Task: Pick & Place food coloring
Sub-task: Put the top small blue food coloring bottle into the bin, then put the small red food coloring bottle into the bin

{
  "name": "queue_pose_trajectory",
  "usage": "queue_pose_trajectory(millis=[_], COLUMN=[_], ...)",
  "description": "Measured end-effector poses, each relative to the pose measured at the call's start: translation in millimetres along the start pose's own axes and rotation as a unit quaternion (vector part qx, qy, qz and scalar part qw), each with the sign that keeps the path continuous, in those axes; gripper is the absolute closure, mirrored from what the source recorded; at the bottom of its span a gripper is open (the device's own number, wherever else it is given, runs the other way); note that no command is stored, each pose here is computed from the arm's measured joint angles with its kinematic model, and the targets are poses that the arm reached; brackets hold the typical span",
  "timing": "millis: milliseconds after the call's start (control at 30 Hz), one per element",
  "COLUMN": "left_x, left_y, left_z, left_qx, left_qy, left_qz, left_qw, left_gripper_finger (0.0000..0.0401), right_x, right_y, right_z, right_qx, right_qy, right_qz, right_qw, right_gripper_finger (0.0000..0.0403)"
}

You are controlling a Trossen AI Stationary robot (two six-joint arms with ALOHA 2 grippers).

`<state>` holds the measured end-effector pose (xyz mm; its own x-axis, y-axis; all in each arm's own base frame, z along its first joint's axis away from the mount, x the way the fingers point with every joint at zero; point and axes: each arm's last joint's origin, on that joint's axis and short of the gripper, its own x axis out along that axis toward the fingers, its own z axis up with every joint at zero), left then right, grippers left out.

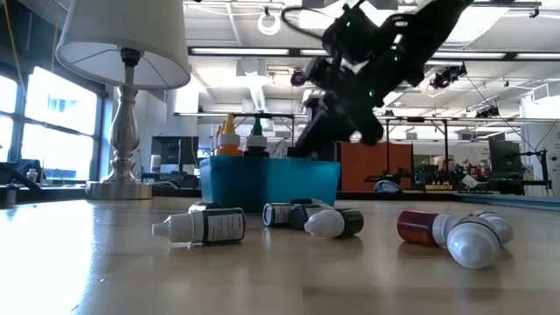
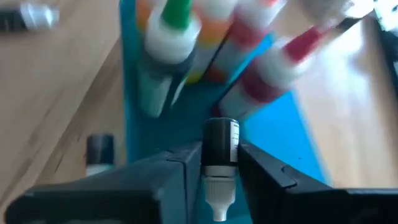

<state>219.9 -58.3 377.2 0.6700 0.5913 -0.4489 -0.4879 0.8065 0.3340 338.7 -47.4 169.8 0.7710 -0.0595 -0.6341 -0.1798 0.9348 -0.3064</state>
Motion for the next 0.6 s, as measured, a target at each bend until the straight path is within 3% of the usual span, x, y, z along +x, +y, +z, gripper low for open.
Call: queue_pose_trajectory(millis=[133, 267, 433, 600], left_x=[0.0, 0.0, -0.1, -0.1], left_y=[0.0, -0.1, 0.0, 0.0], left_z=[-0.1, -0.2, -1.0, -0.8], left_qx=[0.000, 0.001, 0.004, 0.003], left_qy=[0.001, 0.002, 0.005, 0.004], left_qz=[0.000, -0.003, -0.006, -0.005], left_qw=[1.000, 1.000, 1.000, 1.000], left_gripper_finger=[0.0158, 0.0158, 0.0158, 0.0158], right_x=[1.7, -17.1, -59.4, -83.5], right_y=[9.9, 28.9, 74.4, 107.7], right_z=[5.0, 19.8, 30.2, 40.4], right_qx=[-0.013, -0.039, -0.132, -0.108], right_qy=[-0.003, 0.007, 0.020, -0.012], right_qz=[-0.002, -0.008, 0.144, 0.266], right_qw=[1.000, 0.999, 0.980, 0.958], right_gripper_finger=[0.0262, 0.0229, 0.0228, 0.0237])
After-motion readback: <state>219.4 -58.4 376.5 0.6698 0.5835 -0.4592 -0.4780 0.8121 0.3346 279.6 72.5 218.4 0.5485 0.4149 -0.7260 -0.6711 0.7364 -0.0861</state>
